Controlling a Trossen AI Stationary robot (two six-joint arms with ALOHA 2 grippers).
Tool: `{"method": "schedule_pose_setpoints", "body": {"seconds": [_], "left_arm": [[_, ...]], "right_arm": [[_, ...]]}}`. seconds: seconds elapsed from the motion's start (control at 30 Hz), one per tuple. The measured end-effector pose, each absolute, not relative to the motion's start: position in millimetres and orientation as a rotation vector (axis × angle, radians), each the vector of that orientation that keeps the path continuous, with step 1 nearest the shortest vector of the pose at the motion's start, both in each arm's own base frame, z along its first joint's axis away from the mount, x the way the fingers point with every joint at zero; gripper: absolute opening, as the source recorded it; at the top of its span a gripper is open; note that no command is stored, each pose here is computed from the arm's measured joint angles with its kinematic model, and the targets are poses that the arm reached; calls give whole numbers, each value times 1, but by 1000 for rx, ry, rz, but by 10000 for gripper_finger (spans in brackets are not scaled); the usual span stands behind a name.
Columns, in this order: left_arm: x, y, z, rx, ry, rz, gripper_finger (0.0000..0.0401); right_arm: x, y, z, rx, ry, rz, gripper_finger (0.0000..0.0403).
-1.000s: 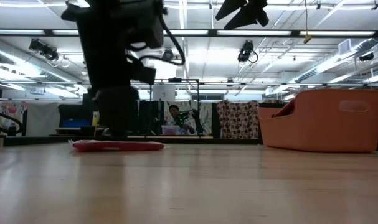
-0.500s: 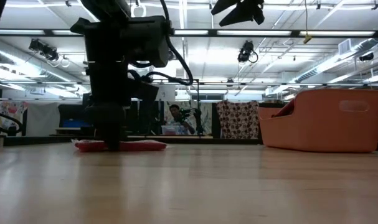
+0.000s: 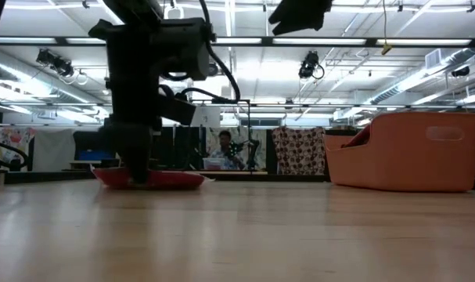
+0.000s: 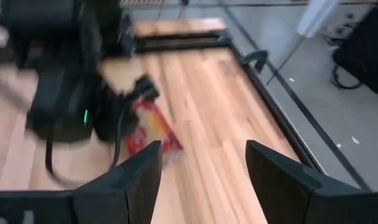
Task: Sort popcorn bags into baskets
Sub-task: Put the red popcorn bag into the orange bin
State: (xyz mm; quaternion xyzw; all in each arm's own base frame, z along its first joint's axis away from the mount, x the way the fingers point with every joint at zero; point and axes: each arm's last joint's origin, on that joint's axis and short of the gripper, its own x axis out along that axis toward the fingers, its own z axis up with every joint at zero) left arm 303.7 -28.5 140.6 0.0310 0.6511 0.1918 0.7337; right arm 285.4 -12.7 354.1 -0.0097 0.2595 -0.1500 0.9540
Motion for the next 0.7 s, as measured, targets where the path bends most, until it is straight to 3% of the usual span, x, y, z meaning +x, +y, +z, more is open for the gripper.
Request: {"method": "schedule_pose_setpoints", "body": {"seconds": [0.37, 0.7], "left_arm": [[300, -18, 172, -123, 1364, 258, 19], [311, -6, 215, -349, 1050, 45, 19]], "right_arm": [[282, -6, 300, -99, 683, -61, 241], [286, 11, 275, -271, 586, 117, 237]]}}
